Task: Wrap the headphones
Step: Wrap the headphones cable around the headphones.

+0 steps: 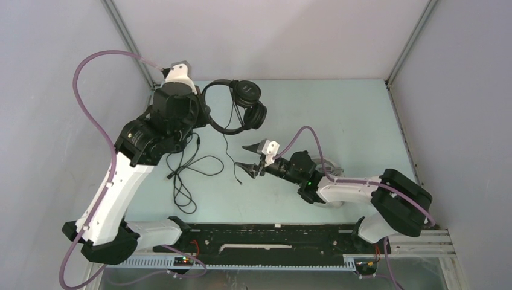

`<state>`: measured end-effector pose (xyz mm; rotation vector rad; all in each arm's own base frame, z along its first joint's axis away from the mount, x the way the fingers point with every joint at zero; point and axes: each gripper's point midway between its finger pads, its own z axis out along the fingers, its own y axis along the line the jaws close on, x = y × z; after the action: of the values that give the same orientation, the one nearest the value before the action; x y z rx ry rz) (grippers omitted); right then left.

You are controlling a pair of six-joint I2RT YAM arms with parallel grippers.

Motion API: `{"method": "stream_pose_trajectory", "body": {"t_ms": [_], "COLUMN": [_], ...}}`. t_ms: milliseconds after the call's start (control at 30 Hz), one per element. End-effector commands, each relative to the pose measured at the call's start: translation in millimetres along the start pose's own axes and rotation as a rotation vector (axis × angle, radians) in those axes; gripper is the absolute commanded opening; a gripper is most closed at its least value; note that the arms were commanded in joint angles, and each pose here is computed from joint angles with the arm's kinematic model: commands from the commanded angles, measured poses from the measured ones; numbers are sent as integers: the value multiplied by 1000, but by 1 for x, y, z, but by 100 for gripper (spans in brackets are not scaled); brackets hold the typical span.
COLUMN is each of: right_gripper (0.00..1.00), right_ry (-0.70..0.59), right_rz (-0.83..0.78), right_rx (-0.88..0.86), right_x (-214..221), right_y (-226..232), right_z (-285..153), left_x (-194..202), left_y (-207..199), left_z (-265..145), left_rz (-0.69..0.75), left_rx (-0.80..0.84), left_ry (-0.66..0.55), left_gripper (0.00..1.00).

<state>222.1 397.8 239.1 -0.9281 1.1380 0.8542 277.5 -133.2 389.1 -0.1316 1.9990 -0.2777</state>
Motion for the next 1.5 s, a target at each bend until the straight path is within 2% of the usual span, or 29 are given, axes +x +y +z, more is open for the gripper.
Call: {"method": "stream_pose_trajectory", "body": {"t_ms": [0,133,300,400,433,500,633,867,967,1100,1233,1367,1467], "right_gripper": [59,61,62,58,54,38,0,0,0,0,0,0,0], "right_ry": [-64,-61,-28,11,21,41,50,51,55,73,156,197,204], "right_rz": [2,11,60,76,80,96,95,161,193,212,227,255,289], "right_rx": [-41,-57,-14,1,11,13,4,7,32,41,75,148,192], "right_x": [-1,9,26,44,49,56,60,61,57,47,44,41,43], "right_y": [6,8,-18,-30,-33,-37,-37,-55,-76,-97,-123,-146,-160], "right_z": [9,13,22,24,23,21,17,3,-8,-25,-42,-59,-68], "left_x": [-36,-38,-43,-46,-47,-48,-52,-62,-52,-15,15,5,-8], "left_y": [-17,-20,-29,-34,-35,-37,-40,-30,-33,-44,-29,-4,-7], "left_z": [-26,-29,-34,-36,-36,-37,-40,-54,-56,-58,-45,-32,-35], "left_rz": [-105,-114,-139,-151,-153,-153,-148,-95,3,233,355,297,250], "left_rx": [109,127,175,200,205,210,226,242,316,470,447,281,282], "left_ry": [-94,-94,-96,-99,-102,-101,-101,-133,-111,-52,-7,-36,-70], "left_gripper": [0,0,0,0,0,0,0,0,0,0,0,0,0]}}
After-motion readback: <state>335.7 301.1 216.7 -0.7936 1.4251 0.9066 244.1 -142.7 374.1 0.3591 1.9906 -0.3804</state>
